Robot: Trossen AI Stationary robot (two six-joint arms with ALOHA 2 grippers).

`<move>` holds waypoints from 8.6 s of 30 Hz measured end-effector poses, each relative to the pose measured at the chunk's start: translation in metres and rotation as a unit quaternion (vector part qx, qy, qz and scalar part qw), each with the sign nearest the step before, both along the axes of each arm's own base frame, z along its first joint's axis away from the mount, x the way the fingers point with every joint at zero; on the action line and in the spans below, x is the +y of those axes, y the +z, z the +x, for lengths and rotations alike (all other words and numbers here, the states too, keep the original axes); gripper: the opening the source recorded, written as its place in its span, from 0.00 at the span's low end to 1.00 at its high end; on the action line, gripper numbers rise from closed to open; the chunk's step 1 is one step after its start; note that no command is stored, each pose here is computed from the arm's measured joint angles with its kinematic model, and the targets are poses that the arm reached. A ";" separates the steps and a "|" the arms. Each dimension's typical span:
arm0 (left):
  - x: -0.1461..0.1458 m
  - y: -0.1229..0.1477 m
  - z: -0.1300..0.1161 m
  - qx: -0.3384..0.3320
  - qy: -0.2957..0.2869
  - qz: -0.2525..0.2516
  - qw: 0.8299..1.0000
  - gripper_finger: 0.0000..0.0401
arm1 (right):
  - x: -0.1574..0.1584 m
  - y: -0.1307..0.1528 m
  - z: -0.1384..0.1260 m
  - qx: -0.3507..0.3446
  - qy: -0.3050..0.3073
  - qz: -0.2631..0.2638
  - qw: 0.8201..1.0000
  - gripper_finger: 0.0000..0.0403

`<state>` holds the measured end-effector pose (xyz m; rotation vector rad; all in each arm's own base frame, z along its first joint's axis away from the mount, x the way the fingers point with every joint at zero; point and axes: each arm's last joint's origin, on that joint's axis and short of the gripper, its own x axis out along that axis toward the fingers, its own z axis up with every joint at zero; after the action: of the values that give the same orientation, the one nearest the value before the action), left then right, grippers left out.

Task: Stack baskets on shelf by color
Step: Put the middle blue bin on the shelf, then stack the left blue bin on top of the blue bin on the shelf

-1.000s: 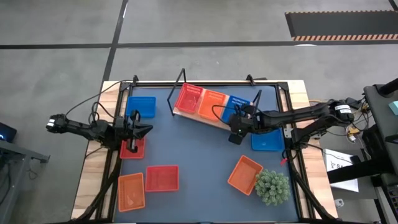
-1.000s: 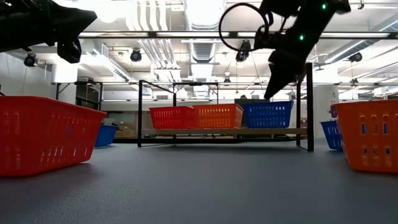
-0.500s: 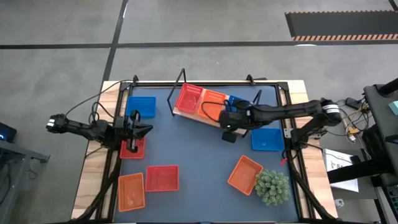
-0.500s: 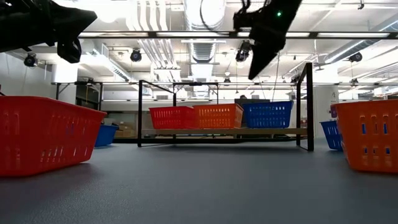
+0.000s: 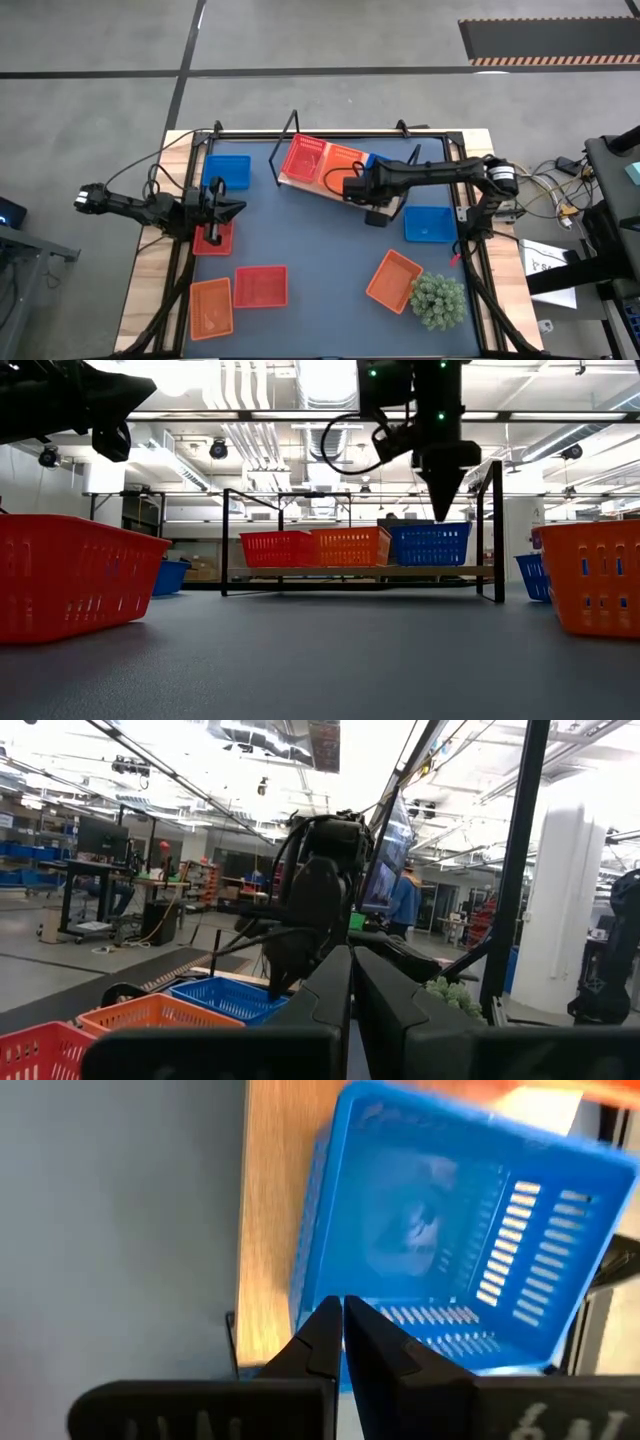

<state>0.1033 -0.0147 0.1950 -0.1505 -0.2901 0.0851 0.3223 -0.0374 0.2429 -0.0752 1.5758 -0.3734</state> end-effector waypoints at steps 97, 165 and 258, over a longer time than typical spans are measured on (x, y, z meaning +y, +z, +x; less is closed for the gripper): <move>0.000 0.000 0.000 0.000 0.001 0.002 1.000 0.00 | -0.049 -0.009 0.008 -0.042 -0.022 -0.050 0.998 0.02; 0.037 0.021 0.027 0.513 0.379 -0.338 0.692 0.00 | 0.100 0.040 -0.074 -0.548 0.295 -0.097 0.776 0.02; -0.073 0.022 0.210 0.619 -0.168 0.475 0.603 0.00 | 0.105 0.029 -0.069 -0.544 0.295 0.005 0.785 0.20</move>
<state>0.3131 -0.0878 0.2165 0.9366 1.1375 -0.3579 0.2532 0.0677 0.2714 -0.2823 0.3411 0.1161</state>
